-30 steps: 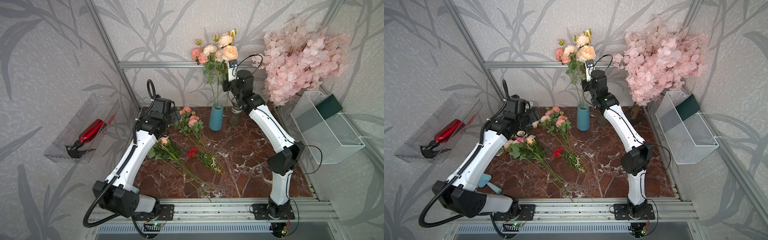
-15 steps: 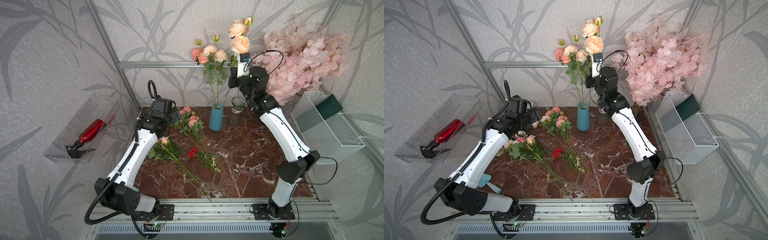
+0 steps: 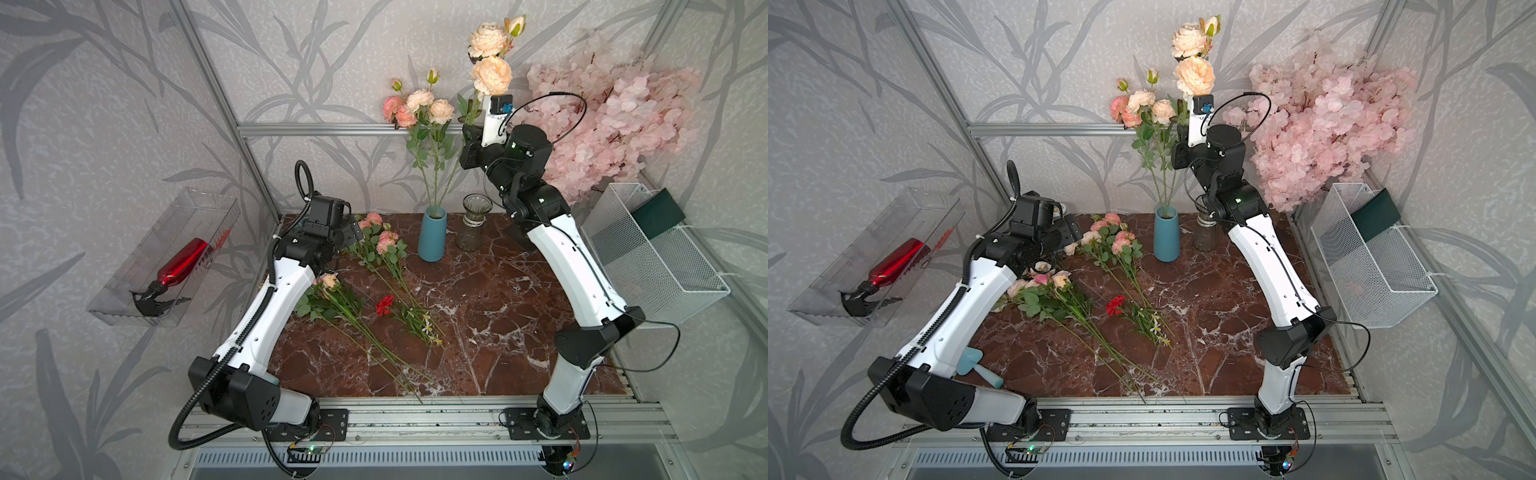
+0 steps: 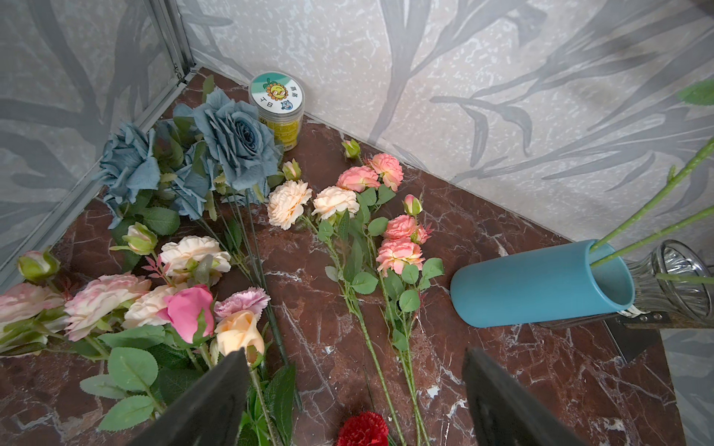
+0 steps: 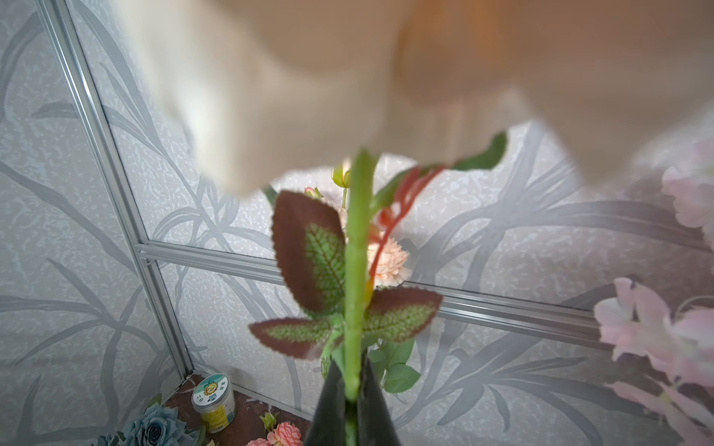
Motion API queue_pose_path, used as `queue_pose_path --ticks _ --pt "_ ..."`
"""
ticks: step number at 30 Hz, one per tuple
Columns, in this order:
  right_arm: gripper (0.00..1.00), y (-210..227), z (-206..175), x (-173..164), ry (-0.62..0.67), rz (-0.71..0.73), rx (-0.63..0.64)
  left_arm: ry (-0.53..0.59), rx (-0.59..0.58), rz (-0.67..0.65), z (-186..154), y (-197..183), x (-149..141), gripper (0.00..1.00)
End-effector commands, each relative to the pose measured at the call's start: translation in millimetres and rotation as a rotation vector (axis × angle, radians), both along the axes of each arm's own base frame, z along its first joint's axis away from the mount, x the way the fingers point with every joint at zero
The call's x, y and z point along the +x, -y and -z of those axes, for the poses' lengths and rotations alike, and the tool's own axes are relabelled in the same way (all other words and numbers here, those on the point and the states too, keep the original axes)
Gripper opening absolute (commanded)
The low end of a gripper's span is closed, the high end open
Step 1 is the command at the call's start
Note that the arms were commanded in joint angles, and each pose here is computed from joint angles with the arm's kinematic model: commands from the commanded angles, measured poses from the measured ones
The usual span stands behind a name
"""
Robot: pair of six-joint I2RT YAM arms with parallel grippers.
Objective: Place the pink flowers into the vase
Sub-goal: Place the flower in the vase.
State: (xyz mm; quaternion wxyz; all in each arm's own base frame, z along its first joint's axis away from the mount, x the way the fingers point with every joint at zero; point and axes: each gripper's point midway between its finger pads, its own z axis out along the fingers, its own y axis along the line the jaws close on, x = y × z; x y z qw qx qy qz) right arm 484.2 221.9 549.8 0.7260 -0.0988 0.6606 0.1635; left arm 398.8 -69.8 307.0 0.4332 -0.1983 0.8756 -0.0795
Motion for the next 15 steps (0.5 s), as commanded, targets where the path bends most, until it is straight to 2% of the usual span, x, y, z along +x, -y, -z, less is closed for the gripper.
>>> queue_pose_path --ticks 1,10,15 --pt "0.0 -6.6 9.3 9.3 -0.022 -0.014 0.01 0.029 0.001 -0.04 -15.8 -10.4 -8.1 0.88" --pt "0.0 -23.7 81.1 49.7 -0.136 -0.003 -0.034 0.014 0.002 -0.056 -11.0 -12.1 -3.2 0.88" --pt "0.0 -32.5 129.7 72.6 -0.224 -0.004 -0.053 -0.039 -0.043 -0.066 10.1 -7.2 11.2 0.88"
